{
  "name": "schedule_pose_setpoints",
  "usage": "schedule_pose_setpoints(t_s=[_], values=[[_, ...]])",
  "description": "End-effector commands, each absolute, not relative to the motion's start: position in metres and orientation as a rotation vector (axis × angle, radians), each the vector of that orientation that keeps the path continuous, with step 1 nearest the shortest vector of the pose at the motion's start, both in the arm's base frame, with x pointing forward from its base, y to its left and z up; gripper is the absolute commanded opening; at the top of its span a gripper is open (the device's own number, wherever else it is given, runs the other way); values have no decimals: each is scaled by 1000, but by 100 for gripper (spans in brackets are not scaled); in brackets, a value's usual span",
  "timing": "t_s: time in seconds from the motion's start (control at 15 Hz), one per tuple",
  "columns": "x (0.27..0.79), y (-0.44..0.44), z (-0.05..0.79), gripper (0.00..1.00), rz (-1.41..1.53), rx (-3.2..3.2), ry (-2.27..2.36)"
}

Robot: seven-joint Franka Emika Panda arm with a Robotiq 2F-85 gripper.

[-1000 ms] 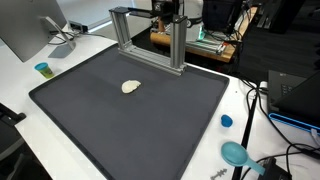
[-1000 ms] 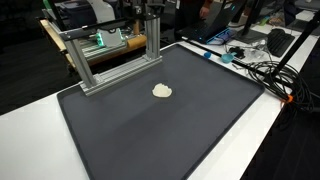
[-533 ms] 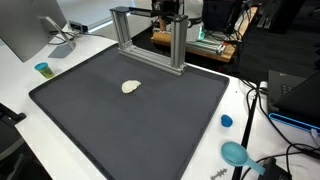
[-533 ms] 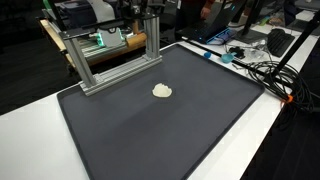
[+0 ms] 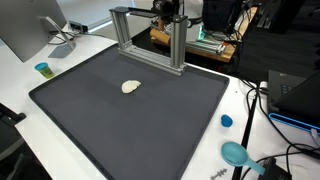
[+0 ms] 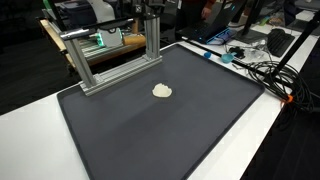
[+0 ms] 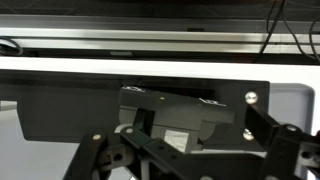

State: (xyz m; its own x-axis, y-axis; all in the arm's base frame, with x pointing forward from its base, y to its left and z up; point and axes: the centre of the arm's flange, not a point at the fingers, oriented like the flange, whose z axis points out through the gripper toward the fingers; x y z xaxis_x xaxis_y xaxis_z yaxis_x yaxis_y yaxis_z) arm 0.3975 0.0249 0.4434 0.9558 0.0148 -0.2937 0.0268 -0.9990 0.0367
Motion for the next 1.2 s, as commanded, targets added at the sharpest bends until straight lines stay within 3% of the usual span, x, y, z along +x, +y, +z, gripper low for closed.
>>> schedule_pose_setpoints(t_s=[0.0, 0.4, 1.13], values=[[395, 14, 458, 100, -412, 3164, 27], [395, 5, 451, 100, -490, 3174, 112], [390, -13, 468, 100, -293, 3246, 315]])
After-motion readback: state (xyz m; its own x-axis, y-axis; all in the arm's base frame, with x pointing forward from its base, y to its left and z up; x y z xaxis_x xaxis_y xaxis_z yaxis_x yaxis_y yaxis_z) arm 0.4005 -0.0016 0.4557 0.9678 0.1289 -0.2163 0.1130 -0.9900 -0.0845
